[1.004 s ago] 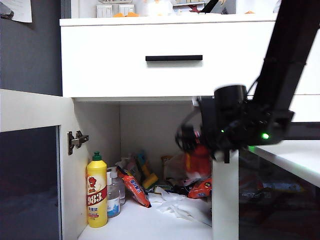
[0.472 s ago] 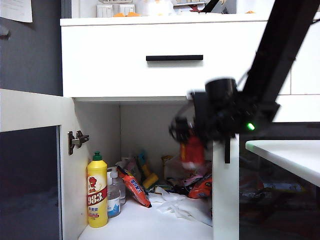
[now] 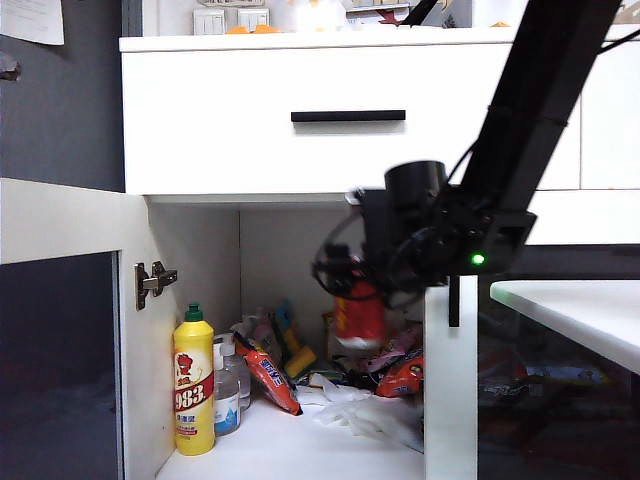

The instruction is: Open the left door of the white cabinet, pick up a can of beverage from the table on the right, place it inside the cabinet, and finally close the cabinet door.

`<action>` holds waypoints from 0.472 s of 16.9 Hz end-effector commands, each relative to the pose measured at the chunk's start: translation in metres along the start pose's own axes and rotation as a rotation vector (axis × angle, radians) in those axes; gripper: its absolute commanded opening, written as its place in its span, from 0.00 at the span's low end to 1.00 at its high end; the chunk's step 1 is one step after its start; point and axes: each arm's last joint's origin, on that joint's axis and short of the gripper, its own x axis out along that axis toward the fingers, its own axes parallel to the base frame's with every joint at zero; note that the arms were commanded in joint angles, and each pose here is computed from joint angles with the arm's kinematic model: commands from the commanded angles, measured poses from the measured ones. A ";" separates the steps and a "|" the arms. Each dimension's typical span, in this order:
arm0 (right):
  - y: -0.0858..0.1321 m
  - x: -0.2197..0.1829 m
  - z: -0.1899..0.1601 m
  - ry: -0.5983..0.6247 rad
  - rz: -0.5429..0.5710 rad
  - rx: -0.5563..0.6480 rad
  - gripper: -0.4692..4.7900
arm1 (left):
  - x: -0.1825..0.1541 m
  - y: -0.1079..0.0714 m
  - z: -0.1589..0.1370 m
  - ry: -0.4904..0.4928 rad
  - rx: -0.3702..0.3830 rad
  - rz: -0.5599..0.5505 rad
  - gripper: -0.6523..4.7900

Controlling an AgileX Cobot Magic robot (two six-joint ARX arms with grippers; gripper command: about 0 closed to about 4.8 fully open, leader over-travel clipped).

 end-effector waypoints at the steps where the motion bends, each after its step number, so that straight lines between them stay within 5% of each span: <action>1: 0.002 -0.001 0.019 -0.100 0.006 0.017 0.42 | 0.000 0.000 0.001 -0.014 0.000 0.000 1.00; 8: 0.037 -0.010 0.033 -0.152 0.062 -0.165 0.42 | 0.000 0.000 0.001 -0.005 0.000 0.000 1.00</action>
